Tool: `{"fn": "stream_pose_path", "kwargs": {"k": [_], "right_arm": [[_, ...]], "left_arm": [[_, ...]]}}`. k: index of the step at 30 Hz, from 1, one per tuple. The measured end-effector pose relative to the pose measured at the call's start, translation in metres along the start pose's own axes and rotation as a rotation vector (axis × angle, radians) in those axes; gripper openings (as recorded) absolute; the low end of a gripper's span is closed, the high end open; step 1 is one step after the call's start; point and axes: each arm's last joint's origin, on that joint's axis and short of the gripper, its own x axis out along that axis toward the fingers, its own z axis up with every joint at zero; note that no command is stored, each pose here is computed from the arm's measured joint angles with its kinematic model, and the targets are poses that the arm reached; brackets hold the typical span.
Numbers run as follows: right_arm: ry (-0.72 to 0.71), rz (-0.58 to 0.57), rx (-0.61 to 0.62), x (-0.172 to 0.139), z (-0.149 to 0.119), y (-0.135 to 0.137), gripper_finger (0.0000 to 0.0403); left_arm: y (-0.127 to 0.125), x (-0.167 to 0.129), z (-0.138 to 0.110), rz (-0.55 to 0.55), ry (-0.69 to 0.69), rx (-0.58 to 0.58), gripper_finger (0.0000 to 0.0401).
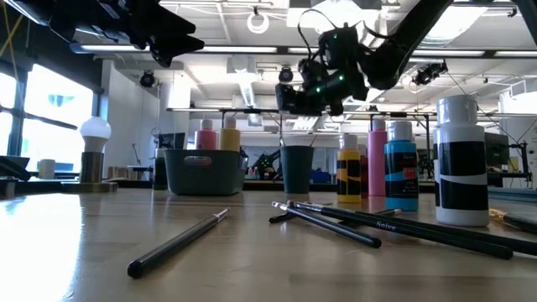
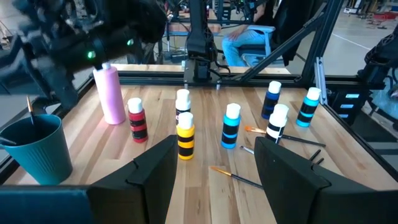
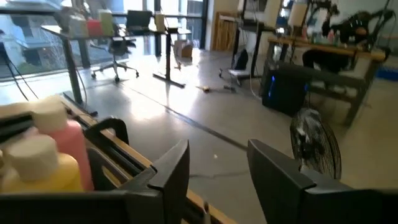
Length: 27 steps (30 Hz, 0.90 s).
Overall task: Pick & Place Paint Supplies
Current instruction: Put the large pink paint bottle into the green bin
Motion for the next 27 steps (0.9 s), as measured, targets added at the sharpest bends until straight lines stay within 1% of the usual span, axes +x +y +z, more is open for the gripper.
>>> {"fn": "stream_pose_path", "kwargs": {"k": [4,8,11,14,18,23,27], "right_arm": [[-0.082,0.033,-0.017,-0.017,0.030,0.007,0.0159],[-0.147,0.090,-0.025,-0.045,0.064,0.016,0.0149],[-0.155,0.156,-0.038,-0.072,0.086,0.023,0.0142],[-0.113,0.243,-0.071,-0.101,0.100,0.027,0.0134],[-0.013,0.328,-0.172,-0.137,0.108,0.029,0.0120],[0.137,0.436,-0.312,-0.175,0.103,0.029,0.0097],[0.236,0.494,-0.304,-0.196,0.097,0.032,0.0076]], "left_arm": [[0.000,0.000,0.000,0.000,0.002,-0.025,0.0211],[0.000,0.000,-0.003,0.000,0.027,-0.031,0.0211],[0.000,0.000,-0.005,0.000,0.055,-0.036,0.0211],[0.000,0.000,-0.007,0.000,0.072,-0.038,0.0211],[0.000,0.000,-0.009,0.000,0.089,-0.040,0.0211],[0.000,0.000,-0.011,0.010,0.112,-0.033,0.0211],[0.002,0.002,-0.015,0.057,0.146,-0.019,0.0211]]}}
